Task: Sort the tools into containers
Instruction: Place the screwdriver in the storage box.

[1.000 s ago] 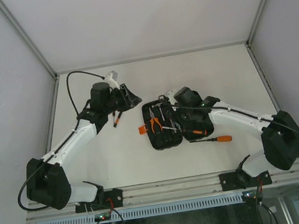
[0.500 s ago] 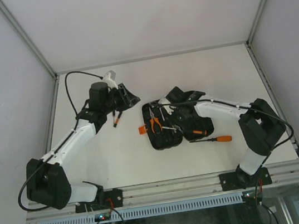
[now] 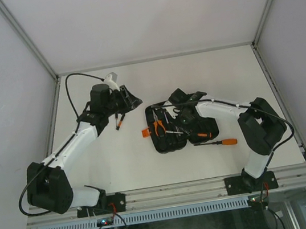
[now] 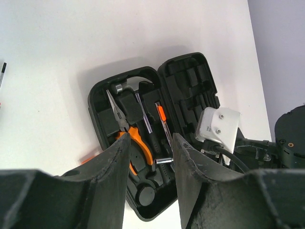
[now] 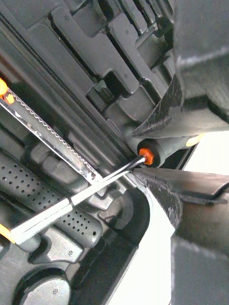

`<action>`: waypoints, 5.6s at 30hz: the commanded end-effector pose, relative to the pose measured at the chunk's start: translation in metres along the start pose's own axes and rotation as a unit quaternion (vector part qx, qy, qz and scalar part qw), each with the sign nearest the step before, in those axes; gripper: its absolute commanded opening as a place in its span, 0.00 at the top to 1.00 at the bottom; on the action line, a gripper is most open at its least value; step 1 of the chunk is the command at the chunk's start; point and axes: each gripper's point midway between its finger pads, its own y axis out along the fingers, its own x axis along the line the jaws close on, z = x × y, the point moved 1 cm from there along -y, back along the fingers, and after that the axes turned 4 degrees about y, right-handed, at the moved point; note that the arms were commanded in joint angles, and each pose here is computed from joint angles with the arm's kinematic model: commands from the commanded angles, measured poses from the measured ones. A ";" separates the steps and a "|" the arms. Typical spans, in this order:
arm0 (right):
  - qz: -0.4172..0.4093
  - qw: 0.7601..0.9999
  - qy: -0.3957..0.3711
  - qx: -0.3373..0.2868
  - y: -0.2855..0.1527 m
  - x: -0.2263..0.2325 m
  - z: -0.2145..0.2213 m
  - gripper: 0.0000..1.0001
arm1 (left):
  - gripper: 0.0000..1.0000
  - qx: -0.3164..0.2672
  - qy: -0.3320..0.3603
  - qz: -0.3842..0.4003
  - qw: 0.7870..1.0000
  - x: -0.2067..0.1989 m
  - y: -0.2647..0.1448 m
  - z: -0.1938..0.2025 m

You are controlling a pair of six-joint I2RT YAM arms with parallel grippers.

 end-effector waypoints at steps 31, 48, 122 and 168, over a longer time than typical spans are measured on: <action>-0.013 0.952 0.233 -0.199 -0.062 -0.044 -0.056 1.00 | 0.58 -0.010 -0.018 0.004 1.000 0.004 -0.002 -0.008; -0.050 0.906 0.390 -0.159 -0.040 -0.055 -0.045 1.00 | 0.58 0.005 -0.030 -0.019 0.999 0.016 0.002 0.003; 0.068 0.829 0.373 -0.412 -0.133 -0.098 -0.054 0.32 | 0.13 -0.169 0.013 -0.275 0.946 0.073 -0.114 -0.078; -0.075 0.911 0.346 -0.213 -0.012 -0.037 -0.079 0.44 | 0.02 -0.061 -0.098 -0.165 0.979 0.092 -0.049 -0.017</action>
